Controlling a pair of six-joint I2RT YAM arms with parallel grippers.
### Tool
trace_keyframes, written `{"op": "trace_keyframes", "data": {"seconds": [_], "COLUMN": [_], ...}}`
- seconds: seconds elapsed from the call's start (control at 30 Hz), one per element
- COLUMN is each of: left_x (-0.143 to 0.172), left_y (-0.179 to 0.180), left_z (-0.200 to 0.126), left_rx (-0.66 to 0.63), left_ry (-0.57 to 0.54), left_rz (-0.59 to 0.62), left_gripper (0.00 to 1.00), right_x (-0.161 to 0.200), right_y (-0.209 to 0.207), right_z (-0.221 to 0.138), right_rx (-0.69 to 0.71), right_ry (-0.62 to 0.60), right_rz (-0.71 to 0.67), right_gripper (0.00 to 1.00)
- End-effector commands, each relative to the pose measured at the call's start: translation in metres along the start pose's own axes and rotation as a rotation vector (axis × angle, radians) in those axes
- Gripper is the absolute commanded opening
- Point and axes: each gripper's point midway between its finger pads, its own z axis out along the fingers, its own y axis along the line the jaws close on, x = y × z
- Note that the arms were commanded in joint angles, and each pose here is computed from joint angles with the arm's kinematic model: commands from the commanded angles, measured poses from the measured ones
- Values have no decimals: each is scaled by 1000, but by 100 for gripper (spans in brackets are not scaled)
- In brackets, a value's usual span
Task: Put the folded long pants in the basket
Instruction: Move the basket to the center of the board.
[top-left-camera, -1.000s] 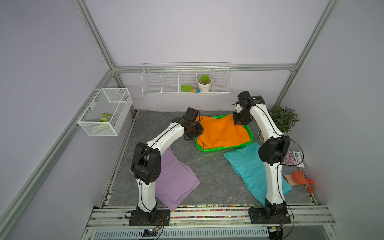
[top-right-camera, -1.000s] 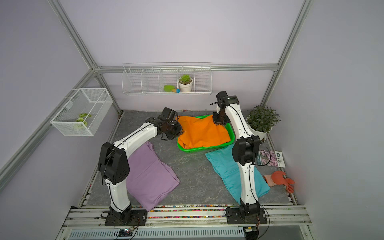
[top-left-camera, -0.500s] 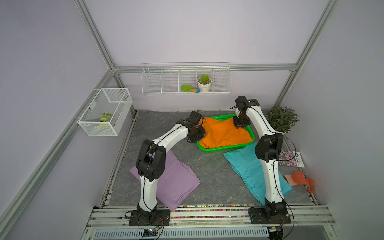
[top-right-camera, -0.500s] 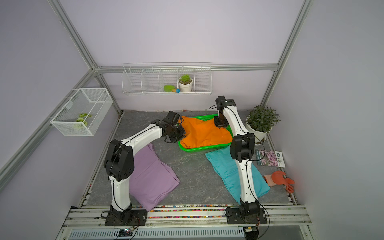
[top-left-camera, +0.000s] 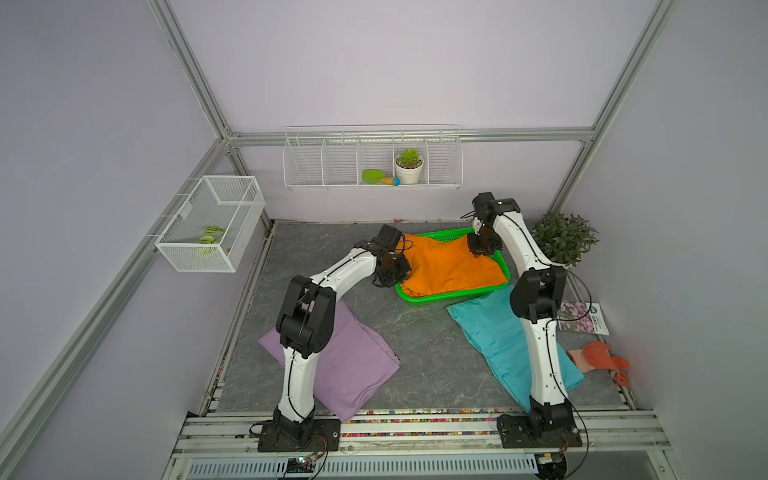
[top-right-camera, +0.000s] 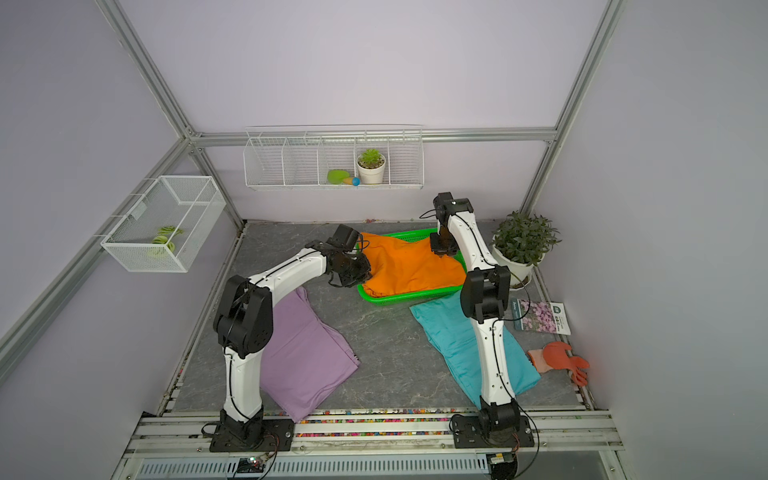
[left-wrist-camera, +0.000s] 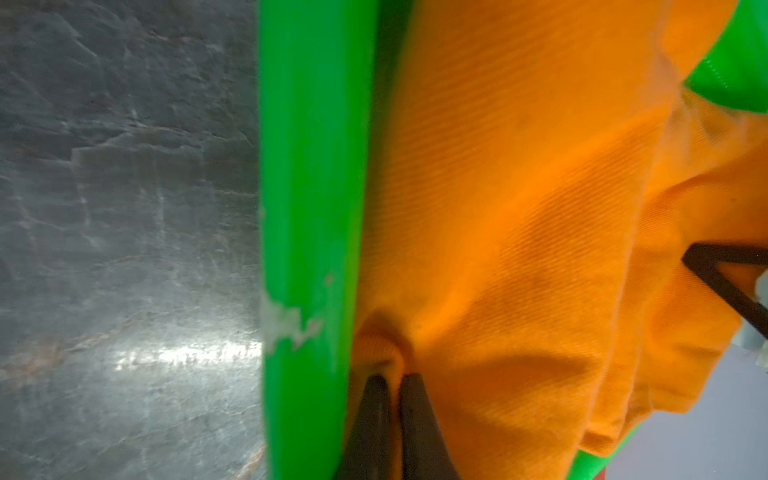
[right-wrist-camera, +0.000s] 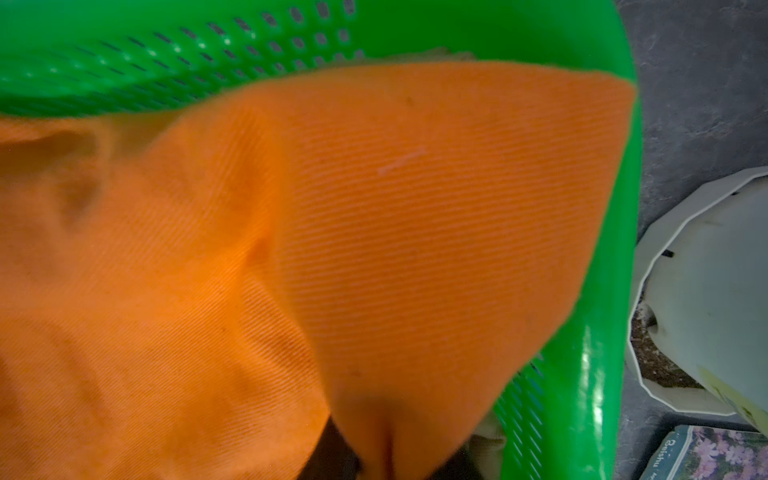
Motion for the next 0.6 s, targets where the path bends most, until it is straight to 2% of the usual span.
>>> {"op": "trace_keyframes", "data": {"seconds": [0.0,0.13,0.27,0.37,0.57], "left_x": [-4,-16,-18,-20,-19], "left_y": [85,130,154,146,103], "left_z": [-18,-49,-73,-94,-133], "left_rx": [-179,-211,-125,-82,56], "left_ry": [48,41,49,35,28], "left_rz": [-97,-96,-141,-123,-81], "left_gripper": [0,0,0,0,0], "right_x": [11,18,23,21,17], "right_y": [37,89,108,115,133], "right_z": [10,4,-10,-20,-54], "right_rx": [-69,-142,-151,-191,-318], "right_ry": [48,37,15,-6,-49], "right_rz": [6,-40,-39,-22,11], "right_gripper": [0,0,0,0,0]}}
